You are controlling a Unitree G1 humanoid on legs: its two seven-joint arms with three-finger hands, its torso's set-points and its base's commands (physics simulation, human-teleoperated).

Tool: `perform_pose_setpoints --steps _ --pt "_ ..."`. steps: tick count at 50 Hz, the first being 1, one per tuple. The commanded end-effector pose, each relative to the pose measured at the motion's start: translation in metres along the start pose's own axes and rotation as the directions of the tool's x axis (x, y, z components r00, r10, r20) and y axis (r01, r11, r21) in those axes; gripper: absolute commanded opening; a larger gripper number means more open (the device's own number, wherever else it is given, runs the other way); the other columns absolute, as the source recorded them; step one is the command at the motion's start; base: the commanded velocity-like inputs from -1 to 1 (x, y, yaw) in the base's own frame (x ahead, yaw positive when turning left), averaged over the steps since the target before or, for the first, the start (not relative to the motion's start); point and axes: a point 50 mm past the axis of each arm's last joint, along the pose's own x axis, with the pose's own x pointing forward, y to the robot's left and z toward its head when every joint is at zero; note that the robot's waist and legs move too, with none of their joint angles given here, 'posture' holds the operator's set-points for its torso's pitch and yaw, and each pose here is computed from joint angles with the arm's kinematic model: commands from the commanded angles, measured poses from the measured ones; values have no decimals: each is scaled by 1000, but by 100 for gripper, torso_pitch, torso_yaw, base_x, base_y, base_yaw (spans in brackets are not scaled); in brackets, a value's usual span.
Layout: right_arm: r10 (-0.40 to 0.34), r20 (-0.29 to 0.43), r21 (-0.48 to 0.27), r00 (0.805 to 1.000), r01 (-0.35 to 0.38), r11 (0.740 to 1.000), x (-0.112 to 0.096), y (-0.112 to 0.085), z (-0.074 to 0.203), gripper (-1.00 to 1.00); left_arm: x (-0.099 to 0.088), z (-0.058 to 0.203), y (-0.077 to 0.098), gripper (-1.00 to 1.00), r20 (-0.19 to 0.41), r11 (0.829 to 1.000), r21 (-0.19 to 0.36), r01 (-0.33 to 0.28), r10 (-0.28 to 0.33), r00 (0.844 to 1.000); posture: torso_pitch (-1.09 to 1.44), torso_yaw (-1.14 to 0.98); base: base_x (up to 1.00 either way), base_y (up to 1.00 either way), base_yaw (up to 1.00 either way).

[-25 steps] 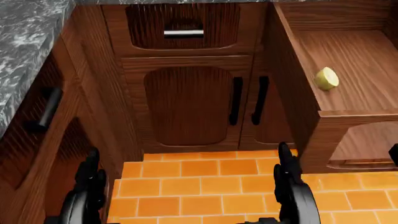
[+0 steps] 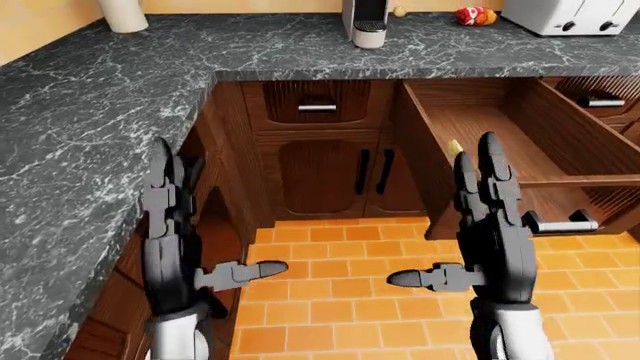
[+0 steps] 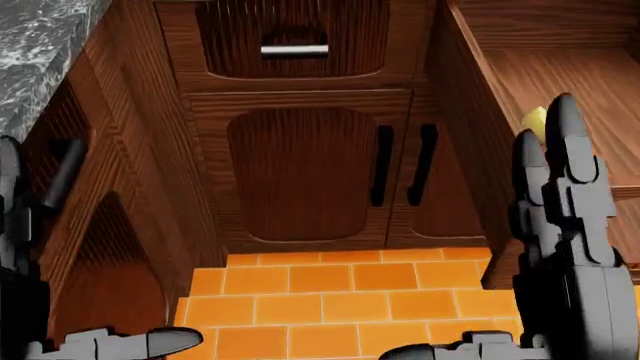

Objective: Close the right drawer.

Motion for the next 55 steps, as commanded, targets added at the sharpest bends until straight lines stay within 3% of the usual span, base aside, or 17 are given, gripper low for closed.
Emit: perform_pose_setpoints --steps 1,3,6,7,10,29,55 --pt "0 96 -17 995 1 1000 1 0 19 100 2 22 5 100 113 1000 -16 -18 19 993 0 0 0 0 0" --pt "-12 144 -5 989 13 1000 1 0 31 100 -4 49 10 100 216 998 -41 -36 45 975 0 0 0 0 0" --pt "15 214 -31 977 -8 999 -4 6 51 100 -9 66 14 100 263 998 -56 -42 55 963 0 0 0 0 0" --pt "23 220 -37 975 -15 999 -6 7 55 100 -10 71 16 100 288 996 -77 -54 74 955 0 0 0 0 0" --pt "8 244 -61 970 7 998 -8 4 64 100 -13 81 18 100 305 996 -71 -58 77 949 0 0 0 0 0" --pt "3 269 -32 963 6 999 -14 5 59 100 -12 79 16 100 292 996 -76 -57 77 953 0 0 0 0 -3" --pt "34 248 -46 968 -24 999 -15 9 52 100 -13 77 14 100 285 995 -89 -41 65 956 0 0 0 0 -45"
